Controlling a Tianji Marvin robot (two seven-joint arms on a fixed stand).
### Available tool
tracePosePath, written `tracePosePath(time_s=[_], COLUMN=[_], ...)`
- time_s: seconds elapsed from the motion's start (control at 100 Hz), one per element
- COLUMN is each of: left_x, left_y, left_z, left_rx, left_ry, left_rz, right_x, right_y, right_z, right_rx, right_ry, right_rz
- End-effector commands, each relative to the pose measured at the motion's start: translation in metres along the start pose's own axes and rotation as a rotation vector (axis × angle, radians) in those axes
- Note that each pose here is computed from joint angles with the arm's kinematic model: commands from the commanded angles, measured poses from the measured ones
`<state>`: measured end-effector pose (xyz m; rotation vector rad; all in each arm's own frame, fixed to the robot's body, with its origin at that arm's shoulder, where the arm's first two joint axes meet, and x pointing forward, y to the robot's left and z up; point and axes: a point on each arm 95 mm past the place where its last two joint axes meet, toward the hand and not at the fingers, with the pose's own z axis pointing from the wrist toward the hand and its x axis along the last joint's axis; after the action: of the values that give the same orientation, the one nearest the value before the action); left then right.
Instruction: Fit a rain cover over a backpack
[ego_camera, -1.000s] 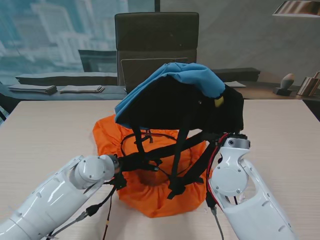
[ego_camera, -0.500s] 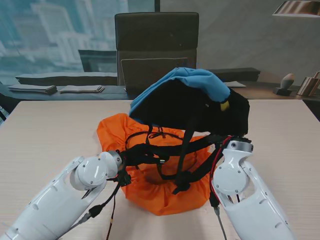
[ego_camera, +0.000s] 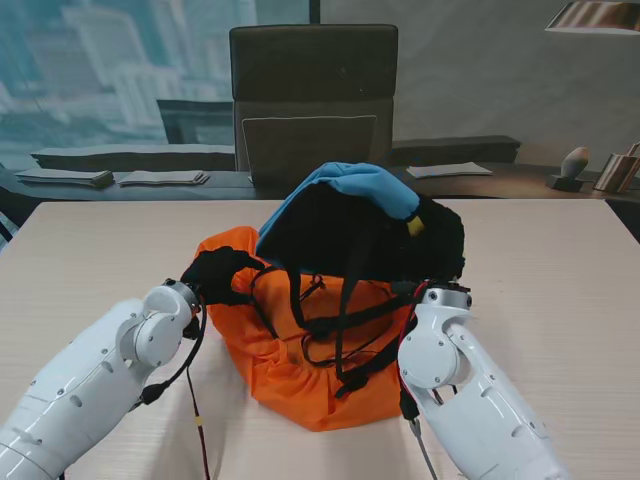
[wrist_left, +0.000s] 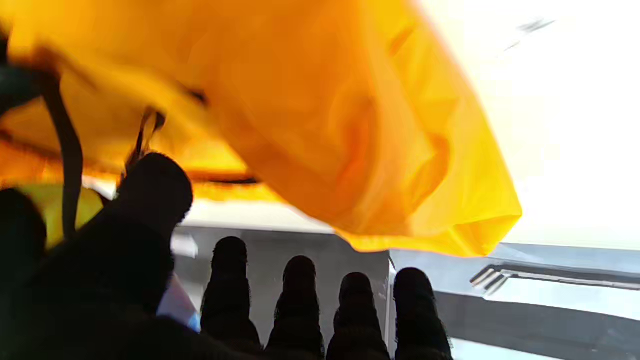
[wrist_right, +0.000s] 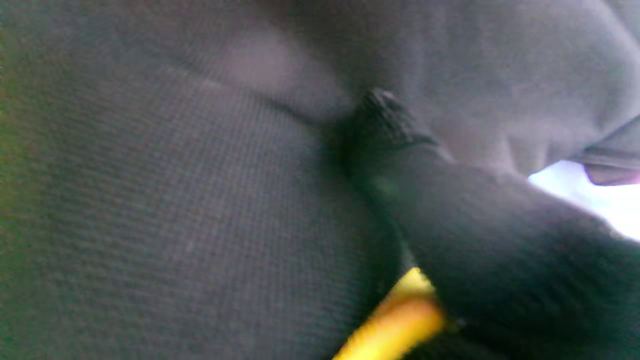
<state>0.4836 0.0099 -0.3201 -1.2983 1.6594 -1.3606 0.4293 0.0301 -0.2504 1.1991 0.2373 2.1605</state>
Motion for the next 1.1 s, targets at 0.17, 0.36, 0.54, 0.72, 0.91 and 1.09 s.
tracePosePath(time_s=[0.17,0.36,0.54,0.72,0.91,1.09], left_x=[-0.001,-0.004,-0.003,-0.001,-0.002,-0.002], left_y=[0.008,0.019,0.021,0.004,-0.021,-0.024], left_z=[0.012,0.005,-0.015,-0.045,-0.05,-0.026], left_rx=[-0.082,-0.176,-0.229,-0.468,-0.306,-0.118], left_ry=[-0.053,-0.112,-0.067,-0.066,-0.067,0.067], left_rz=[0.06,0.127,0.156,0.21,0.198,0.174], right_x=[0.001,-0.013,-0.025,-0.033,-0.035,-0.037], right_y=[-0.022,-0.037,-0.041,-0.034,-0.028,-0.028], right_z=[-0.006,-0.02,-0.029,-0.038,-0.049,-0.051], right_rx=[0.058,0.143,0.216,0.265,0.276,0.252], right_ry=[0.066,0.174,0.238,0.284,0.255,0.205], right_rz=[-0.037,-0.134,-0.22,-0.259,-0.241,-0.213])
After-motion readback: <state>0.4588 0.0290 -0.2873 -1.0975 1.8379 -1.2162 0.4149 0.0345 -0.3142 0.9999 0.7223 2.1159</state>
